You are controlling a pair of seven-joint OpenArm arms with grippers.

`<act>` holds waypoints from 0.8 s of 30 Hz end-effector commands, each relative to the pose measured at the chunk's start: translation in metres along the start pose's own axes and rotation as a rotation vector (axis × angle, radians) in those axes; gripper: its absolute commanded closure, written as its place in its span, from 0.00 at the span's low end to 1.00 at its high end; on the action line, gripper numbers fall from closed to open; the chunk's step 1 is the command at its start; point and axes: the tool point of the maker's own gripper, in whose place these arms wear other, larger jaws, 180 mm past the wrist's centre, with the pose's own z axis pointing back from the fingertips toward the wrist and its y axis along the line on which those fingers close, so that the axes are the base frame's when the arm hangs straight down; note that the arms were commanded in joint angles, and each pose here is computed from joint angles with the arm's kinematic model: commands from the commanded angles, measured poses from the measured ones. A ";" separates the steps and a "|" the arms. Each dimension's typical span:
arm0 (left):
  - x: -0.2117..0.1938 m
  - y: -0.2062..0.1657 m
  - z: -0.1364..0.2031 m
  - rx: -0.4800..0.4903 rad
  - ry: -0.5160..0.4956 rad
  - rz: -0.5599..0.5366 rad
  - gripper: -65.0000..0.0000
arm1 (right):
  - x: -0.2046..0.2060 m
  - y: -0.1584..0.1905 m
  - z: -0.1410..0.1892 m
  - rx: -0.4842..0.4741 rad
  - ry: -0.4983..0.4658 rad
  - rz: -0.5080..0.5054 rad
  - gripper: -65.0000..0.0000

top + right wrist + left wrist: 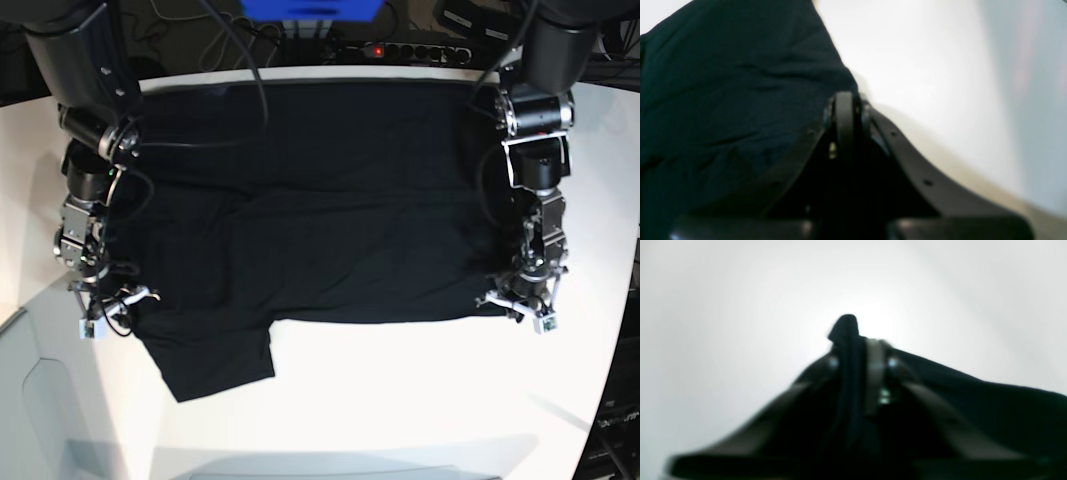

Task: Fold the T-shirt properly
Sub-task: 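Reach both grippers to the shirt's opposite edge and grasp it, then lift the grasped edge with both grippers and fold it over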

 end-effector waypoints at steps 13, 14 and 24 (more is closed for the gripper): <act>0.032 -0.009 0.028 -0.037 -0.135 -0.070 1.00 | 0.051 -0.010 0.019 -0.063 -0.137 0.104 1.00; 0.031 -0.010 0.034 -0.043 -0.142 -0.084 1.00 | 0.053 -0.007 0.023 -0.058 -0.152 0.118 1.00; 0.041 0.027 0.095 0.028 -0.204 -0.001 1.00 | 0.079 -0.001 0.079 -0.066 -0.263 0.190 1.00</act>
